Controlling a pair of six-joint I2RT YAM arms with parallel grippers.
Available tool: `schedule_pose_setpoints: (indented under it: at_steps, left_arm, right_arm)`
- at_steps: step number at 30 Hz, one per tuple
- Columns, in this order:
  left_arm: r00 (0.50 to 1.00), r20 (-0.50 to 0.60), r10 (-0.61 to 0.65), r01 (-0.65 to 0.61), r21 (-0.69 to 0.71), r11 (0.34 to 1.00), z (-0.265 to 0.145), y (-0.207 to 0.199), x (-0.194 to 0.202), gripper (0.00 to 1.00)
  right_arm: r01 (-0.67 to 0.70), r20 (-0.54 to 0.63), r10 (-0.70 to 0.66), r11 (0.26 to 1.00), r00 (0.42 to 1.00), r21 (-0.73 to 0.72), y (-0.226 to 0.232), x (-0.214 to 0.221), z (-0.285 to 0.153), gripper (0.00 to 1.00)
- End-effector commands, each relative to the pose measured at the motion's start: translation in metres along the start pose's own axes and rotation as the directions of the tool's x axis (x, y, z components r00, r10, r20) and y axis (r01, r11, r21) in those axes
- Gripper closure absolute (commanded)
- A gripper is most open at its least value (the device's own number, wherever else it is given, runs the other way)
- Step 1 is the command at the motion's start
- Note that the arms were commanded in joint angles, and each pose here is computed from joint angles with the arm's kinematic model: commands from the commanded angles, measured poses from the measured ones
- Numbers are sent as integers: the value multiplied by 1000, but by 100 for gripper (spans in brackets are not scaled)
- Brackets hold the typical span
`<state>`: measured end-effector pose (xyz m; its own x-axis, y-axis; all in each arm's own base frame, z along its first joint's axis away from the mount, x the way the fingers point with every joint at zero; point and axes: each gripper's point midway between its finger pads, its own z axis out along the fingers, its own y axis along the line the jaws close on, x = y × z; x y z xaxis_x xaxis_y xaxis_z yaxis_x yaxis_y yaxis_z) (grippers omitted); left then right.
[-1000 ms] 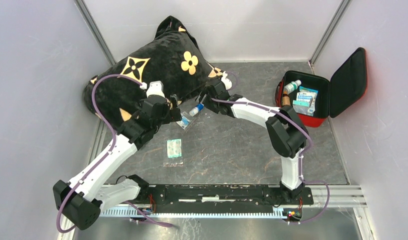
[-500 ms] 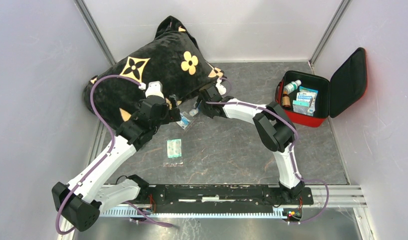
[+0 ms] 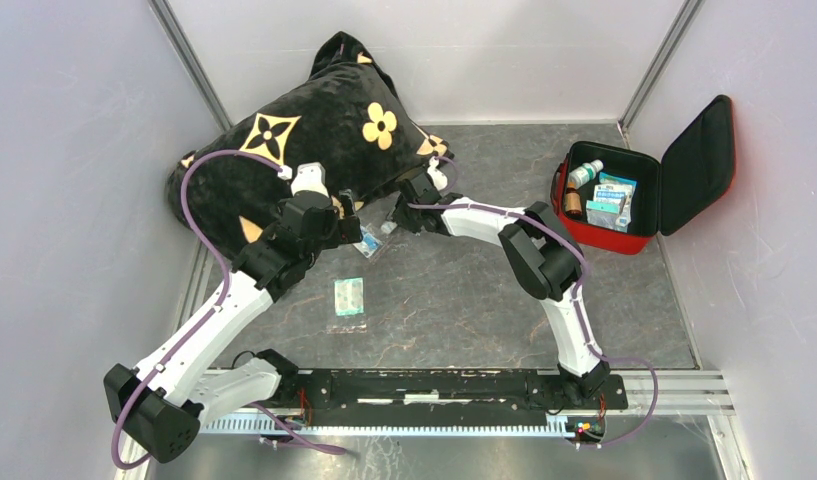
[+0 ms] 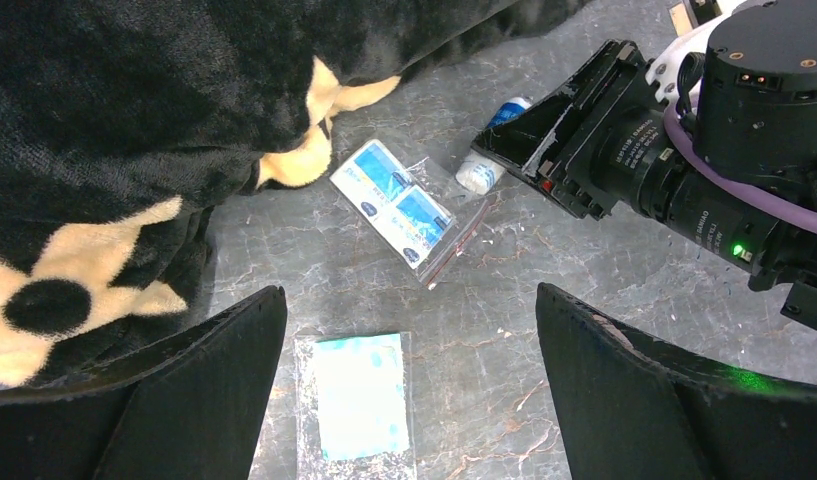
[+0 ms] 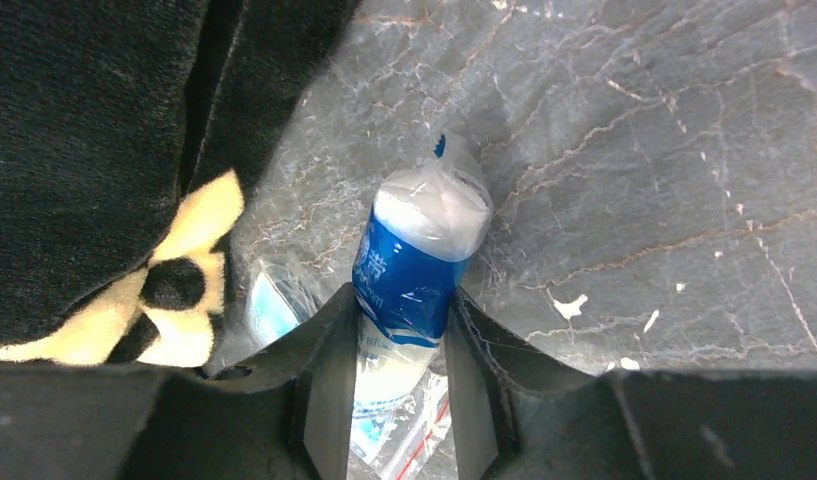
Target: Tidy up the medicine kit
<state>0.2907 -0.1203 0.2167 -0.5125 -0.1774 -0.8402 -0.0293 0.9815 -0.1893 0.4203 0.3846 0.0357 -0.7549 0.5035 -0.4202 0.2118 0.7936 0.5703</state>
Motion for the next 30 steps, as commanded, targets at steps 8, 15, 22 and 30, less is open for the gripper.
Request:
schedule_pose_setpoints:
  at_steps: [8,15,22,30]
  left_arm:
    - [1000,20,-10,10,-16,1000,4,0,-8,0]
    - [998,-16,-63,64,48,997,13,-21,-7,0]
    - [993,-92,-79,84,56,995,36,-32,14,0]
    - [989,-129,-74,76,10,997,54,-28,24,0]
  right_arm:
    - [166,282,-126,979,951,-121,33,-79,-64,70]
    - [360,458,-259,922,850,-145,-9,-153,-138,71]
    - [405,512,-427,900,745,160,-127,-245,-193,71]
    - [380,330,-599,756,730,533,-228,-311,-227,70]
